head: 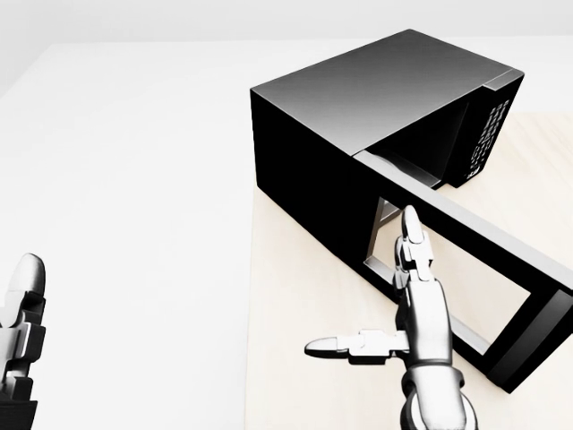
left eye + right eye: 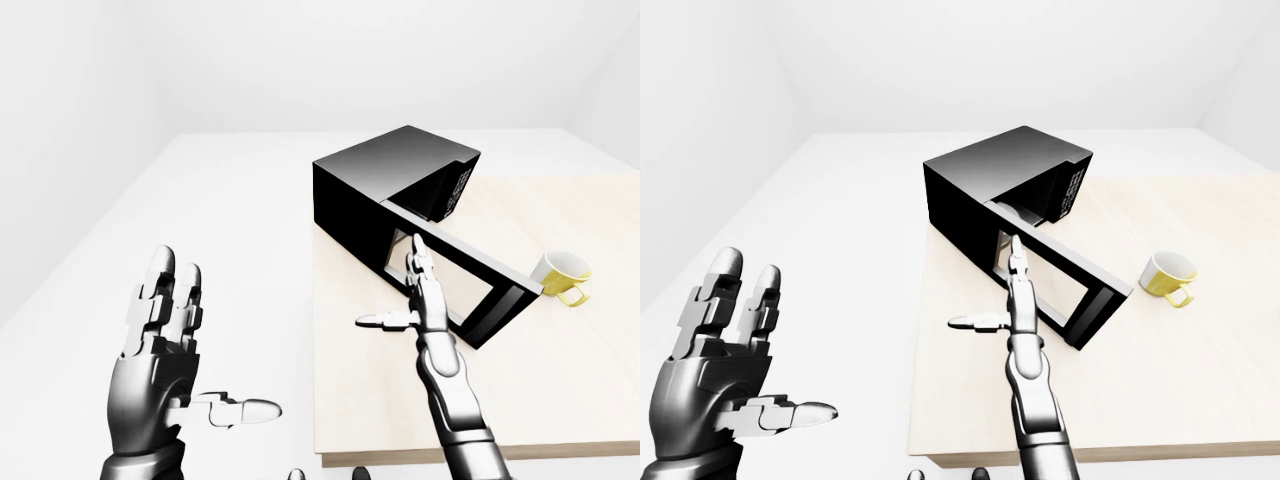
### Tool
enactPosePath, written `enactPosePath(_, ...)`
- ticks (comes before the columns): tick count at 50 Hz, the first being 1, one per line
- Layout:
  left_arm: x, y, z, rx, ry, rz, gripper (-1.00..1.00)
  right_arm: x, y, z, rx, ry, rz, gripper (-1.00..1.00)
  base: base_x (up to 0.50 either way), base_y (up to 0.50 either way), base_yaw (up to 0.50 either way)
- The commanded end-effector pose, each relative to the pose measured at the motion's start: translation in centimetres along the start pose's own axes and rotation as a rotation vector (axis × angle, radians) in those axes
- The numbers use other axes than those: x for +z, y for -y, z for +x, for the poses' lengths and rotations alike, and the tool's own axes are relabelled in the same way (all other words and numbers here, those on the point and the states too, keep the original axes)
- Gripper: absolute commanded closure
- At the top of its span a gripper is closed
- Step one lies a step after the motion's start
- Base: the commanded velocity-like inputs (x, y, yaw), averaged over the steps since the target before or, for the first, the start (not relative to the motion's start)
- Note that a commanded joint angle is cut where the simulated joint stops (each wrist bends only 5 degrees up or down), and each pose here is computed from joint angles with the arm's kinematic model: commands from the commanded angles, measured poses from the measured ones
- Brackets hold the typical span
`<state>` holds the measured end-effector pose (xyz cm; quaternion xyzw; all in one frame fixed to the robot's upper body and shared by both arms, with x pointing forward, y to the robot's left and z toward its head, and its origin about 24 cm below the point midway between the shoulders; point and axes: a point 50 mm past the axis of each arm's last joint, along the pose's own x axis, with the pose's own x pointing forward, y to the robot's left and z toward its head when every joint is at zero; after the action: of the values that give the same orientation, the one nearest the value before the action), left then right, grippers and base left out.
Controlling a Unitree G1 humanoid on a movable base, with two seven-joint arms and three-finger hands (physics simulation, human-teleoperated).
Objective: Close the microwave.
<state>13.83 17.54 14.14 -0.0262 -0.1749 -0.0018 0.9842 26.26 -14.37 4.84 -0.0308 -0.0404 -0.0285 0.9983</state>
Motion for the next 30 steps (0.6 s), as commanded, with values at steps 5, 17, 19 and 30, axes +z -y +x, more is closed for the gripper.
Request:
enactPosePath(5,-0.2,0.1,0.0,-0.004,0.0,0.001,-1.0,-0.4,-0.1,1.4,-0.004,-0.026,0.022,-1.0,0.0,0.0,0.0)
enactPosePath(17,-0.1,0.1,0.0,-0.004,-0.001,0.001,-1.0,0.9,0.0,2.5,-0.017,0.011,0.025,-1.0,0.0,0.0,0.0)
enactPosePath(19,-0.1,0.2,0.0,-0.006,0.001,0.0,-1.0,1.3,-0.2,2.8,-0.014,0.018,0.024,-1.0,0.0,0.0,0.0)
enactPosePath(30,0.0,0.2,0.0,-0.007,0.001,0.001,-1.0,2.2,-0.3,4.2,-0.019,0.031,0.033,-1.0,0.0,0.0,0.0)
